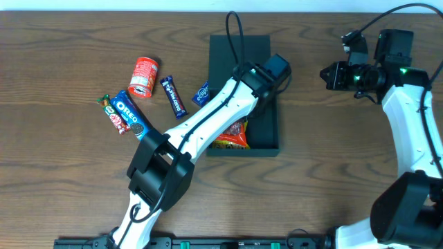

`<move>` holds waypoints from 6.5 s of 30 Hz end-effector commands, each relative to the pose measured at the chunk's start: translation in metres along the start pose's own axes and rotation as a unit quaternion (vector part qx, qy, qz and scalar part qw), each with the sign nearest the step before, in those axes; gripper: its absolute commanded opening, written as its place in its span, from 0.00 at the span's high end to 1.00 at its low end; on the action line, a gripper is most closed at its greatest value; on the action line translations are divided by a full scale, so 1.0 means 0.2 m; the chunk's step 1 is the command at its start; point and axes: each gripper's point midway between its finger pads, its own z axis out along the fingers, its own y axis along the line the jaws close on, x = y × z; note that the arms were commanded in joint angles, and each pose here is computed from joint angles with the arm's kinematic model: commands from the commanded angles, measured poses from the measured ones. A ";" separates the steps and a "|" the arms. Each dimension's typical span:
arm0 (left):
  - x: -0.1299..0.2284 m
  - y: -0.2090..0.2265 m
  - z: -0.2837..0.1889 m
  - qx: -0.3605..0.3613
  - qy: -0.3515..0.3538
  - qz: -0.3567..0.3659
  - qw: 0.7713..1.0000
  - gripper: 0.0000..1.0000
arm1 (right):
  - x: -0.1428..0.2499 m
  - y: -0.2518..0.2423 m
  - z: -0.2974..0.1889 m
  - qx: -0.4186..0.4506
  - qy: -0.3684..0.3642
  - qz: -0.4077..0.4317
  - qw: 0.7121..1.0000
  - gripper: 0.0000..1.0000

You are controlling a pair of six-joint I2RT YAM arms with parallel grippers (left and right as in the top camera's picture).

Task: Pack container
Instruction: 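Lower the red bag into the box beside the yellow bag, then release the red bag and withdraw the left gripper to the pile, then grasp the small red Pringles can with the left gripper, then lift and carry the red can over the green box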

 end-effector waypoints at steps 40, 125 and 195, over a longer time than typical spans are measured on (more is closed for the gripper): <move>0.03 0.12 0.38 -0.066 0.055 -0.088 0.992 0.94 | -0.04 -0.01 -0.03 0.011 -0.011 -0.014 1.000 0.99; -0.53 1.42 0.67 0.028 0.012 0.061 0.998 0.04 | 0.00 0.00 -0.03 0.007 0.005 -0.002 1.000 0.98; -0.50 1.44 0.66 0.041 0.025 -0.010 0.999 0.40 | 0.02 0.00 -0.03 0.007 0.012 0.010 1.000 0.98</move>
